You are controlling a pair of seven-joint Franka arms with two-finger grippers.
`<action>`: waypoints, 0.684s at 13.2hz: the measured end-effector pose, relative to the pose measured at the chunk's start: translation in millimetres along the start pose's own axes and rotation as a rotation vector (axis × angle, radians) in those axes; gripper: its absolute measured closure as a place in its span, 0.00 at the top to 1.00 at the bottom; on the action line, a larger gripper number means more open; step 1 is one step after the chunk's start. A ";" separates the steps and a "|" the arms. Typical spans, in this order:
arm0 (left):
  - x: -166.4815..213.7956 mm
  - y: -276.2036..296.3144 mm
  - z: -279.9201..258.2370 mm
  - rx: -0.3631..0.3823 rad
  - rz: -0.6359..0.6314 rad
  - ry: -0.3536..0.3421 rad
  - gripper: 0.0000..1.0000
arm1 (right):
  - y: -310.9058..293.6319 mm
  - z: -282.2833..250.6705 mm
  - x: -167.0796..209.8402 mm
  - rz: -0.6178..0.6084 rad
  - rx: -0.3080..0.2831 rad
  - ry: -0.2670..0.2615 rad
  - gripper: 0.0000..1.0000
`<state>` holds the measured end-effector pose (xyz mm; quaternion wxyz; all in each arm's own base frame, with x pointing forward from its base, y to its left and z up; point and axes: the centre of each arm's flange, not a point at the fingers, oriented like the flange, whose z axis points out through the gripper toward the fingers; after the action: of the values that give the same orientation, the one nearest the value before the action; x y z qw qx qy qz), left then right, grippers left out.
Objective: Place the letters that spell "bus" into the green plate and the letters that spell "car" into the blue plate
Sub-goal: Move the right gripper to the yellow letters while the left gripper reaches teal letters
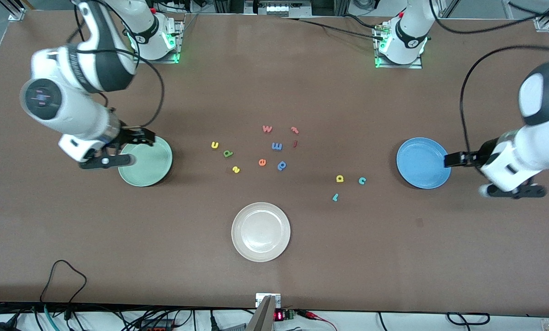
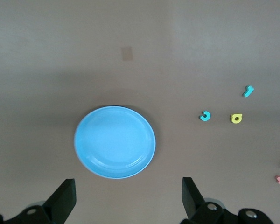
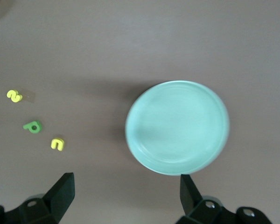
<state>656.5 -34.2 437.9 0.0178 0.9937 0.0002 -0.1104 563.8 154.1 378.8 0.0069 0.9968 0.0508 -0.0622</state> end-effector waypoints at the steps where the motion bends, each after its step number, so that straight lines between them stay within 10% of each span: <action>1: 10.6 17.9 20.0 0.001 0.026 -0.005 1.00 | -17.1 18.1 -6.4 0.017 0.003 0.013 1.00; 9: 42.7 131.2 187.1 0.030 0.175 -0.062 0.89 | -108.5 147.5 -53.8 0.109 0.034 0.073 1.00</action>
<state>657.7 -172.0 250.7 0.0127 0.9862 -0.0889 -0.1389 481.5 253.7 238.4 -0.0083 0.9996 -0.0045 -0.0262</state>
